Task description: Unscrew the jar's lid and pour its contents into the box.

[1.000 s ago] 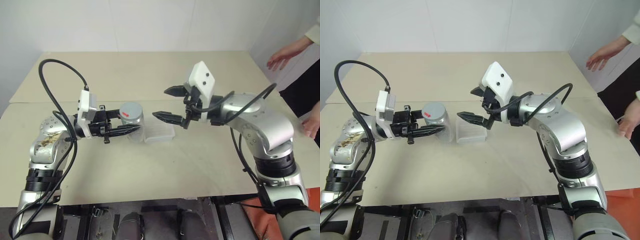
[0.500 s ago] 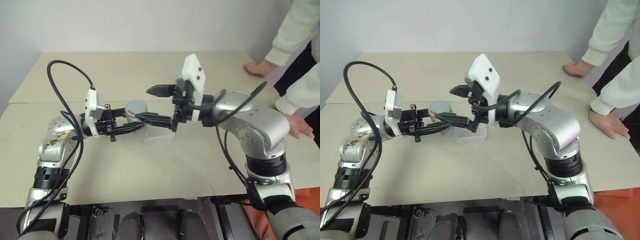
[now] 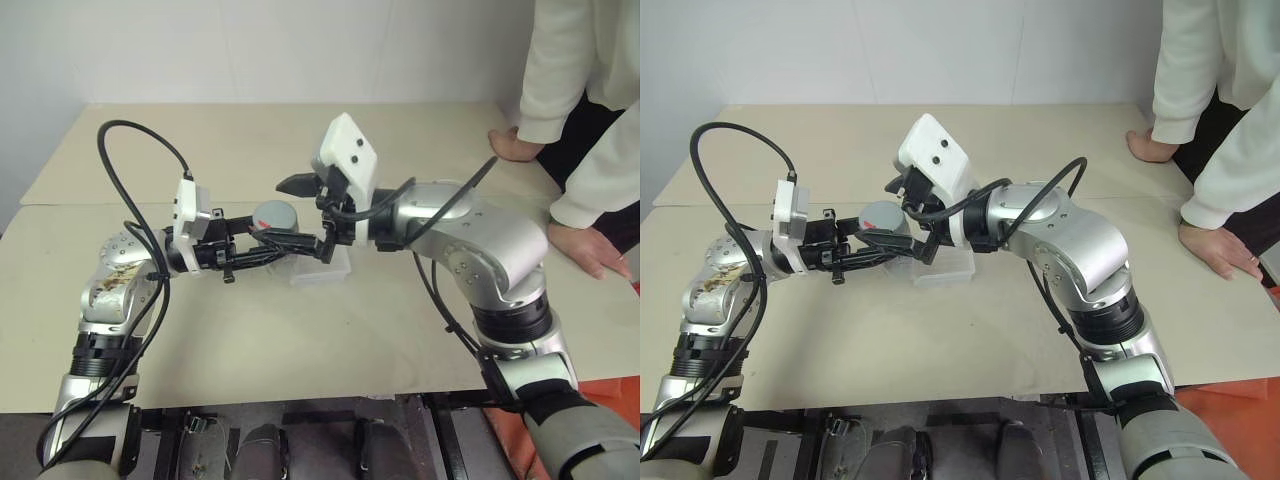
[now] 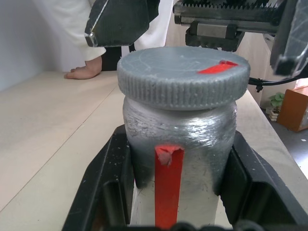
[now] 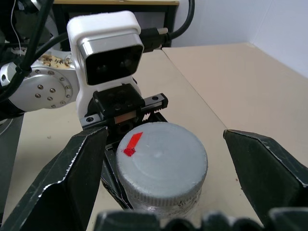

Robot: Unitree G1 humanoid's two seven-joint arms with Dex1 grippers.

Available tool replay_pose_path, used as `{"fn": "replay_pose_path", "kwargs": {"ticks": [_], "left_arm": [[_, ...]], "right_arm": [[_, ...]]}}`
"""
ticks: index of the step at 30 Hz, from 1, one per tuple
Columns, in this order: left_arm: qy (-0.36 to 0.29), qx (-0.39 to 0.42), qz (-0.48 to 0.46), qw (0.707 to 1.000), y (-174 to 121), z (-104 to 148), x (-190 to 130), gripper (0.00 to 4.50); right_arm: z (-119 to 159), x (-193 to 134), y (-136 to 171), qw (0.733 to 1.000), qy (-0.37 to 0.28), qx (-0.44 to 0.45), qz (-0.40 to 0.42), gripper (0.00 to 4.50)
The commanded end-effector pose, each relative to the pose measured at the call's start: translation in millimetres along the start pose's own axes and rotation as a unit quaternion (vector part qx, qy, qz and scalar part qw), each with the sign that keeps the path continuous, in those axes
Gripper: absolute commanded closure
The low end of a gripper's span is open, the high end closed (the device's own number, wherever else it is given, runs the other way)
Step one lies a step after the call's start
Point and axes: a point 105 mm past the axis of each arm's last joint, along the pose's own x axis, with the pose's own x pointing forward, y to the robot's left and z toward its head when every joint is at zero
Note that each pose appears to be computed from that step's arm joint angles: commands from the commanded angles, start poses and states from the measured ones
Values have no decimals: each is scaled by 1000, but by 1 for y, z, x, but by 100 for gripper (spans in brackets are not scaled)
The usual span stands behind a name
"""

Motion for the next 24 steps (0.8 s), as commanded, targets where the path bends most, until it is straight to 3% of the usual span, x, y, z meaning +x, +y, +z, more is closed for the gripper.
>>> {"fn": "replay_pose_path", "kwargs": {"ticks": [1, 2, 5, 8, 9, 18, 24], "left_arm": [[-8, 27, 3, 1000, 0, 12, -3, 251], [-8, 27, 4, 1000, 0, 12, -3, 251], [-7, 27, 4, 1000, -1, 12, -4, 251], [-6, 28, 5, 1000, 0, 12, -5, 251], [-6, 28, 6, 1000, 0, 12, -6, 251], [1, 14, 2, 1000, -5, 4, -6, 251], [30, -16, -12, 999, -19, -15, -14, 251]], "right_arm": [[10, 0, 4, 1000, -11, -19, 9, 2], [10, 1, 4, 1000, -10, -19, 10, 2], [10, 2, 5, 1000, -9, -21, 12, 60], [10, 2, 3, 1000, -10, -21, 9, 161], [10, 2, 3, 1000, -11, -21, 9, 175], [15, -3, -3, 1000, -18, -22, -6, 175], [41, -21, -23, 997, -61, -22, -31, 175]]}}
